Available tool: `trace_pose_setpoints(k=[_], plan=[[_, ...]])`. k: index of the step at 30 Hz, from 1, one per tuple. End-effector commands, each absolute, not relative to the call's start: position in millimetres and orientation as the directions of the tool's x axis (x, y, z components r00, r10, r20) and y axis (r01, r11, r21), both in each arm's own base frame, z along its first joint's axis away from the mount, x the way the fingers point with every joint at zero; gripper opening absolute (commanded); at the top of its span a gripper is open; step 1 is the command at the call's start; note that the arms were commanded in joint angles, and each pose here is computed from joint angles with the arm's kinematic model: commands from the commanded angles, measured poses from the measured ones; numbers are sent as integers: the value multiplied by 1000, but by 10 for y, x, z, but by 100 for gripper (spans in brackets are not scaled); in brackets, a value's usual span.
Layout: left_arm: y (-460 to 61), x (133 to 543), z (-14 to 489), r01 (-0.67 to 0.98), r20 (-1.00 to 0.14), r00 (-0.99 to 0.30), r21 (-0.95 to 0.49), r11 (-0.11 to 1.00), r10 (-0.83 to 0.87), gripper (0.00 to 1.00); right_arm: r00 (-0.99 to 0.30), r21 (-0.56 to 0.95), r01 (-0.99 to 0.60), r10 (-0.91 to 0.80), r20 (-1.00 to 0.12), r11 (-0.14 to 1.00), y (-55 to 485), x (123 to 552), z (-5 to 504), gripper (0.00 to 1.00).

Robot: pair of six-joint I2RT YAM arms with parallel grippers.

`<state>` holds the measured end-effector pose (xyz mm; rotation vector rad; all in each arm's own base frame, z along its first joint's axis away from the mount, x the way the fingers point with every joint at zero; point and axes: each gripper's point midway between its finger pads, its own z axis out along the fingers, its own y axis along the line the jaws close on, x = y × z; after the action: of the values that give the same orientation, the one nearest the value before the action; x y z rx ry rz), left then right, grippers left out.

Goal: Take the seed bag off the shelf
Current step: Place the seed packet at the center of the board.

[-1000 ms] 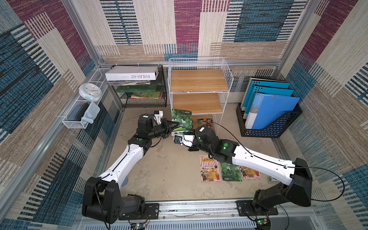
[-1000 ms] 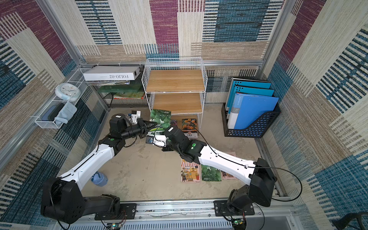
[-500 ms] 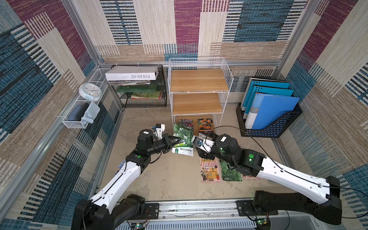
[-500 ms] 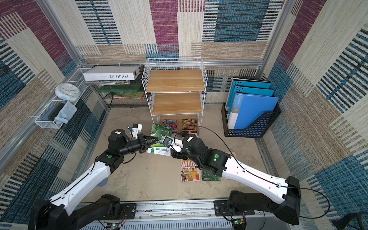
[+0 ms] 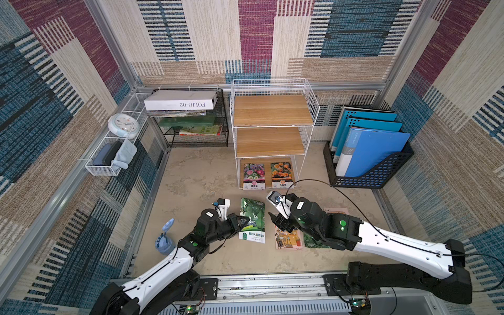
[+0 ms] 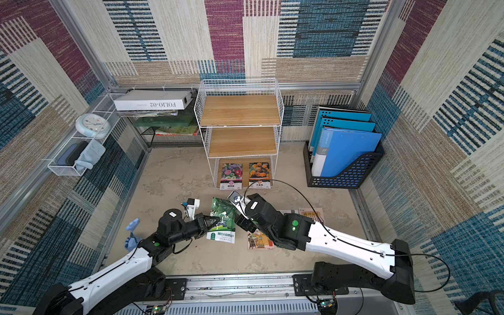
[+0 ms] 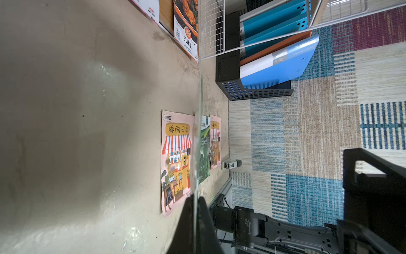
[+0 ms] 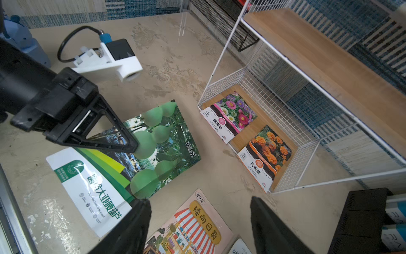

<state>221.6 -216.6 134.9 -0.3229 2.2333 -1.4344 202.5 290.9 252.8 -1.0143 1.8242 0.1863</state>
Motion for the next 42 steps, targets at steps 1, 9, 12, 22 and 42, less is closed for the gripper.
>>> trace_pose_setpoints(k=[1, 9, 12, 22, 42], plan=[[-2221, 2304, 1437, 115, -321, -828, -900, 421, -460, 0, -215, -225, -663, -470, -856, 713, 2854, 2052, 2573, 75], [-2289, 2288, 1089, 87, -303, -835, -896, 435, -459, 0, -239, -186, -646, -428, -872, 741, 2778, 2035, 2548, 75], [-2343, 2277, 991, 85, -307, -838, -890, 449, -450, 0, -244, -190, -638, -430, -869, 746, 2753, 2040, 2507, 75], [-2501, 2369, 772, 57, -284, -854, -884, 463, -436, 0, -248, -185, -631, -422, -872, 754, 2698, 2029, 2501, 75], [-2291, 2282, 519, -8, -322, -855, -775, 632, -406, 0, -241, -202, -622, -431, -870, 757, 2662, 2039, 2490, 75]])
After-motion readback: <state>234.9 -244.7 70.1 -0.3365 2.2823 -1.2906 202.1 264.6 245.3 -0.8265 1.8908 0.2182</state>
